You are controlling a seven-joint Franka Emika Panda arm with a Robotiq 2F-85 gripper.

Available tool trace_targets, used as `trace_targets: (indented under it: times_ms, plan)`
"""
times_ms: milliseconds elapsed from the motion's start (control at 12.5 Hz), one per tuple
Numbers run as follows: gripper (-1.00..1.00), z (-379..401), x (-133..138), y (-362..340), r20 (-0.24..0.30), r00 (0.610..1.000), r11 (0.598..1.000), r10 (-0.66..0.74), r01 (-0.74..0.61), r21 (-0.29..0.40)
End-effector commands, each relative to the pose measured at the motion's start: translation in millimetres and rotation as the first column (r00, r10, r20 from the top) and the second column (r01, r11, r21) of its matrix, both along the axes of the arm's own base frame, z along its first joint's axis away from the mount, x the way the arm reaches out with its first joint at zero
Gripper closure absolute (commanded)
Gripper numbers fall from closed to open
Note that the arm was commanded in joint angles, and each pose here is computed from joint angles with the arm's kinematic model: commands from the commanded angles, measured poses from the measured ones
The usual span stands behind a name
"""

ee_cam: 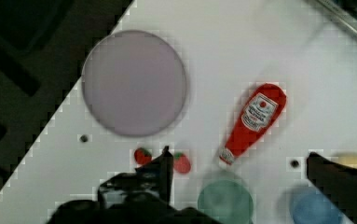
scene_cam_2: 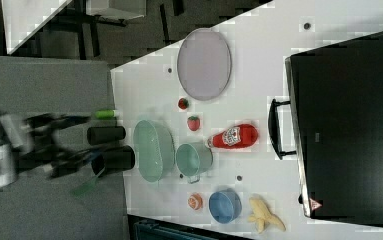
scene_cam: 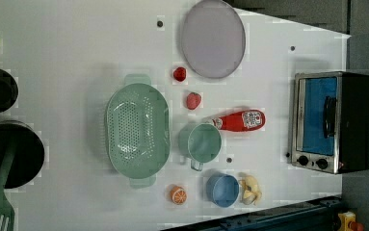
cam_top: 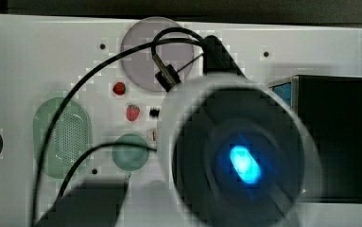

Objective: Pick Ketchup from oven and place it on table.

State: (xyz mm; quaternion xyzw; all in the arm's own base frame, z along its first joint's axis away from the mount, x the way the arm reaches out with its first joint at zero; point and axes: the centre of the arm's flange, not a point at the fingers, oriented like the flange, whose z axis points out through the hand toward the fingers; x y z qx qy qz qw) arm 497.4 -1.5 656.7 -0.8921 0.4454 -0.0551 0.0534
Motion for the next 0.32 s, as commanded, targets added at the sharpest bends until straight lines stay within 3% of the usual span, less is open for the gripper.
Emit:
trace_targets:
  times_ms: [80, 320]
  plan:
    - [-1.0, -33.2, 3.9, -5.6, -0.187, 0.981, 0.999, -0.045, 0.046, 0.0]
    - [-1.0, -27.6, 2.3, -7.7, -0.188, 0.981, 0.999, -0.048, 0.049, 0.001]
